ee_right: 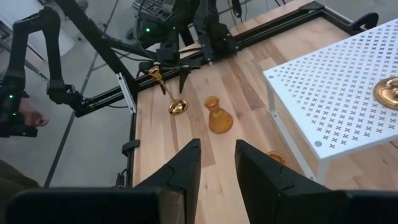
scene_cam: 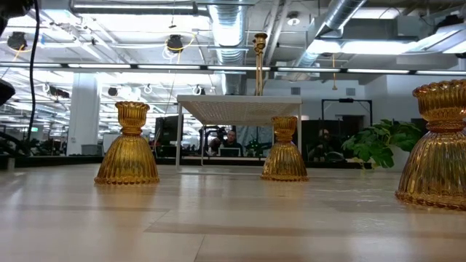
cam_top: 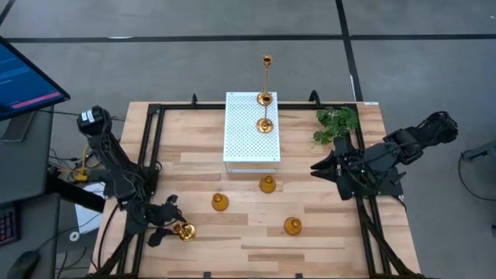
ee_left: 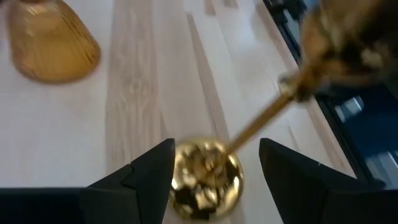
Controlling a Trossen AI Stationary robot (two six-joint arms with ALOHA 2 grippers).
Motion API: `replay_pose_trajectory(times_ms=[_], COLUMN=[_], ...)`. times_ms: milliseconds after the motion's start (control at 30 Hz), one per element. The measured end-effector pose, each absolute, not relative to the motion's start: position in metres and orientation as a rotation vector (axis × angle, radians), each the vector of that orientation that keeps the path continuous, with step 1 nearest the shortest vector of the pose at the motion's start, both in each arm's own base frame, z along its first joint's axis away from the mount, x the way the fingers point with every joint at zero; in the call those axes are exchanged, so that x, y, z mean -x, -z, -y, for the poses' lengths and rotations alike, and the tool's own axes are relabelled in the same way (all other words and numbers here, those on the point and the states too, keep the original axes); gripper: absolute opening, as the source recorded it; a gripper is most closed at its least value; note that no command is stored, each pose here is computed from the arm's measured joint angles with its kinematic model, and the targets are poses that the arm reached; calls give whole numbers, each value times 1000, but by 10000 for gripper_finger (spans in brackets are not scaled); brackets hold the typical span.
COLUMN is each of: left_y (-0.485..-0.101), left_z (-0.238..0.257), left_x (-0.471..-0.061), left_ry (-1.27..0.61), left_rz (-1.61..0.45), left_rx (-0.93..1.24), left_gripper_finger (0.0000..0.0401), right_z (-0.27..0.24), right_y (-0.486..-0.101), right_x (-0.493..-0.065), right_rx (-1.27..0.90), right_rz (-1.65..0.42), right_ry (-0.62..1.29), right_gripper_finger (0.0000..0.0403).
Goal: Pick & Place candle stick holders
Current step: Align the gold candle holder with the other gold candle holders on the shelf
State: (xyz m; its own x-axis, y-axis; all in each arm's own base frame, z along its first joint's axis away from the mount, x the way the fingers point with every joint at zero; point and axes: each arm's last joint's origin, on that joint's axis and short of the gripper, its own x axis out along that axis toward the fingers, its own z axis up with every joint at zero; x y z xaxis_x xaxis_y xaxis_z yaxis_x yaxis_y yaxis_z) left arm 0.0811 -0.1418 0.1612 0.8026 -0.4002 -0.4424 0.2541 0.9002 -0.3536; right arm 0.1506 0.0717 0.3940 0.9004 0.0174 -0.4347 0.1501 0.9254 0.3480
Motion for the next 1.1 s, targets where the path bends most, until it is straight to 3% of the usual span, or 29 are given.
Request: replay_pose_trajectory(times_ms=[333,767,1100], left_y=[-166,-171,-198], left_z=[143,146,142], left_x=[-83,-84,-91], left_ry=[344,381,210], left_rz=[-474,-436,-223], left_rx=[302,319,462], left_gripper_finger=[162,16,18], right_z=[-72,-72,-71], right_y=[-394,-394,-394], right_x=[-151,-151,-151], right_rx=[-394,-396,-345], right_rz=[-447,-447,-443], right_ry=[71,72,78], right_gripper_finger=[91,91,91])
